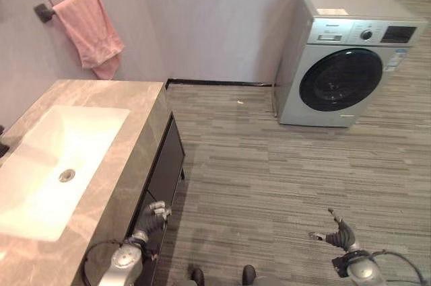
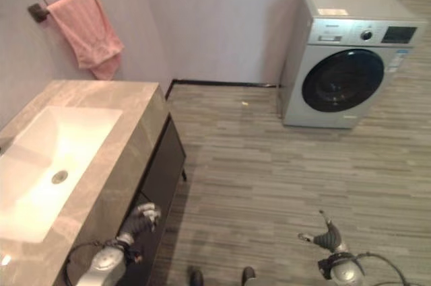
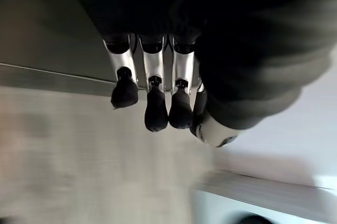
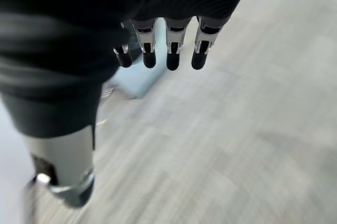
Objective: Put brush and paste in cup on sink, flatten towel.
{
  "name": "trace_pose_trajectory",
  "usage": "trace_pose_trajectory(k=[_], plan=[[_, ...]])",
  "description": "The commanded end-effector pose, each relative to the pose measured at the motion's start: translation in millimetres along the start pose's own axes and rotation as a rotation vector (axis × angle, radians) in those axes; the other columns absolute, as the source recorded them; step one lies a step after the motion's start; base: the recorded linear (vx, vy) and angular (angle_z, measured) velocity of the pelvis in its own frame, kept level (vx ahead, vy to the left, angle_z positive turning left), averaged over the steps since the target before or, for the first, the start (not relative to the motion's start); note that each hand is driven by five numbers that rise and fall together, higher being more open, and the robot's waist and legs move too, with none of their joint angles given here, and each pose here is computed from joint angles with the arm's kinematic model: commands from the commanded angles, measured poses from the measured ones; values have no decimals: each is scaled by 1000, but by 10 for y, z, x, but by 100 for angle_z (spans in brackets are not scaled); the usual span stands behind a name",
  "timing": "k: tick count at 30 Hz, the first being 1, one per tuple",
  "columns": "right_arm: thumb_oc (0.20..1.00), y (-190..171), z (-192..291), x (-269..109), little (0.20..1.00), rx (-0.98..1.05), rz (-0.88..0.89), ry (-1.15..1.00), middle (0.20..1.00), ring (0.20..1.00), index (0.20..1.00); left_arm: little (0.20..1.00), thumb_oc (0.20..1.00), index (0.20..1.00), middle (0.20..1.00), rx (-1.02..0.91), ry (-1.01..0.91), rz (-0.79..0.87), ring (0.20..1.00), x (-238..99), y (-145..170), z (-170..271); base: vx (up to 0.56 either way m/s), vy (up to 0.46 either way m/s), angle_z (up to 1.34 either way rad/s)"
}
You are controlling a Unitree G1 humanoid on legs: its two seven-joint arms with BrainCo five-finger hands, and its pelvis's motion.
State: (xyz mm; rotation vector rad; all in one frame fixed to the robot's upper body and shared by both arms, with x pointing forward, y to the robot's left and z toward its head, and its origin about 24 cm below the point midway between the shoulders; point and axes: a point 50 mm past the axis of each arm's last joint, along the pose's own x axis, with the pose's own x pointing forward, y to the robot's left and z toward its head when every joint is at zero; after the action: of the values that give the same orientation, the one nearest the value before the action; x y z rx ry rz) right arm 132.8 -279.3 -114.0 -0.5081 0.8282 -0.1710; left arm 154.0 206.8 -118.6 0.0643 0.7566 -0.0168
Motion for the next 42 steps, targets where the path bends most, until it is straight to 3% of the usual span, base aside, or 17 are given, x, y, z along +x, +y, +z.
trace_pose_trajectory(k=[1, 2, 3, 9, 15, 21, 25, 32, 42], plan=[[1000, 37, 248, 85, 1000, 20, 45, -73, 1000, 1000, 1000, 200, 200, 200, 200, 112, -39, 67, 200, 41, 155, 133, 15, 18, -23], [1000, 37, 249, 86, 1000, 20, 45, -73, 1000, 1000, 1000, 489, 489, 489, 489, 112, -39, 67, 489, 41, 155, 134, 9, -22, -13], [1000, 138, 212, 79, 1000, 0, 93, -50, 1000, 1000, 1000, 1000, 1000, 1000, 1000, 76, 64, 127, 1000, 10, 230, -95, 30, -40, -18], [1000, 190, -22, 20, 1000, -2, 129, 42, 1000, 1000, 1000, 1000, 1000, 1000, 1000, 34, 148, 167, 1000, -38, 281, -288, 54, -70, -11], [1000, 212, -219, -21, 1000, 105, 140, 137, 1000, 1000, 1000, 1000, 1000, 1000, 1000, 272, 149, 163, 1000, 11, 321, -208, 9, -57, 15], [1000, 116, -206, -2, 1000, 34, 136, 120, 1000, 1000, 1000, 1000, 1000, 1000, 1000, 223, 186, 227, 1000, -13, 479, -242, 8, -111, -2], [1000, -107, -390, -38, 1000, 112, 38, 195, 1000, 1000, 1000, 1000, 1000, 1000, 1000, 223, 171, 222, 1000, 17, 480, -184, 18, -100, 11], [1000, -191, -532, -68, 1000, 140, -38, 282, 1000, 1000, 1000, 1000, 1000, 1000, 1000, 181, 168, 276, 1000, 45, 500, -151, 156, -9, 11], [1000, 42, -270, 25, 1000, 62, 33, 193, 1000, 1000, 1000, 1000, 1000, 1000, 1000, 217, 127, 280, 1000, 41, 517, -84, 312, 261, -41]])
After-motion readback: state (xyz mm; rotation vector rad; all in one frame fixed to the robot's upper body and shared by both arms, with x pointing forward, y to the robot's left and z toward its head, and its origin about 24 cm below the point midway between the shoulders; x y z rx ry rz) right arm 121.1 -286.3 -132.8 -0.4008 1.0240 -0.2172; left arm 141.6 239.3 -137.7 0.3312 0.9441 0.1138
